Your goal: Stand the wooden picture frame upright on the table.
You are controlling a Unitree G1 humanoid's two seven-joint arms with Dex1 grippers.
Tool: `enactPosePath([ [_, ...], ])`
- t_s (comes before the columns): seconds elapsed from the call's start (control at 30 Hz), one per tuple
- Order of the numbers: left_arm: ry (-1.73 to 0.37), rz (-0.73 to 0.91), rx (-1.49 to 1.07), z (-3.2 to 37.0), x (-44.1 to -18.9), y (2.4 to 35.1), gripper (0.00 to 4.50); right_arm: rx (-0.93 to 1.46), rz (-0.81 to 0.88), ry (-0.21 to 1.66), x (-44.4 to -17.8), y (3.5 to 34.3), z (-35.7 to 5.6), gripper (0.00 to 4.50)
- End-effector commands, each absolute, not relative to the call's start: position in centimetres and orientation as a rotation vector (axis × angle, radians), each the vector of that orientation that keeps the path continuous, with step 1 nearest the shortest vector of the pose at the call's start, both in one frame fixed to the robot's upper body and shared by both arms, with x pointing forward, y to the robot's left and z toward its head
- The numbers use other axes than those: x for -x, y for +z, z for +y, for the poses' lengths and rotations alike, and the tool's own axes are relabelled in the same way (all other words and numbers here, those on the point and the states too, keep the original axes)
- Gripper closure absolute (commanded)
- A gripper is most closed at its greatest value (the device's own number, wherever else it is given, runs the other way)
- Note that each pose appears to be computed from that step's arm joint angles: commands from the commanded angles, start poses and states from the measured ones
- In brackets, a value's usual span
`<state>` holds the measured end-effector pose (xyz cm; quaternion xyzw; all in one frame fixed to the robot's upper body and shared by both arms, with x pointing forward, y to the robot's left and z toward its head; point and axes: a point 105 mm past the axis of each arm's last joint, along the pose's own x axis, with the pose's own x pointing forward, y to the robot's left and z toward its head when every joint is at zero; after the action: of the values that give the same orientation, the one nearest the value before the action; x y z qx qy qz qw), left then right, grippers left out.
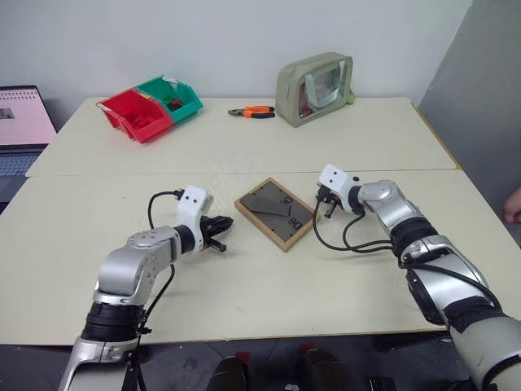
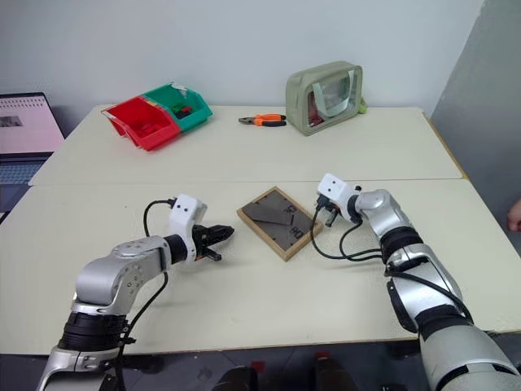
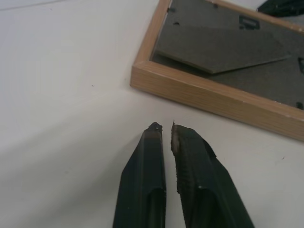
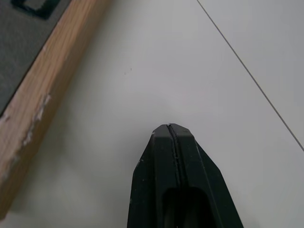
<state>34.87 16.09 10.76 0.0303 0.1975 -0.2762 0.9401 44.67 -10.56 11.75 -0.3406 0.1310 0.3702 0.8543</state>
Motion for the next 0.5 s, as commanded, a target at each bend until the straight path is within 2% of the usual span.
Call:
enactPosePath([
  [0.03, -0.559, 0.37, -0.097, 15.2, -35.1, 11.5, 4.45, 0.686, 0.221, 0.786, -45.0, 12.8, -9.4, 4.5],
  [0.23, -0.601, 0.415, -0.115, 13.0, -35.3, 10.0, 4.45, 0.651, 0.194, 0.886, -43.9, 12.4, -7.0, 4.5],
  [0.5, -0.622, 0.432, -0.139, 12.4, -35.4, 9.7, 4.45, 0.531, 0.187, 1.012, -41.3, 12.3, -4.6, 4.5],
])
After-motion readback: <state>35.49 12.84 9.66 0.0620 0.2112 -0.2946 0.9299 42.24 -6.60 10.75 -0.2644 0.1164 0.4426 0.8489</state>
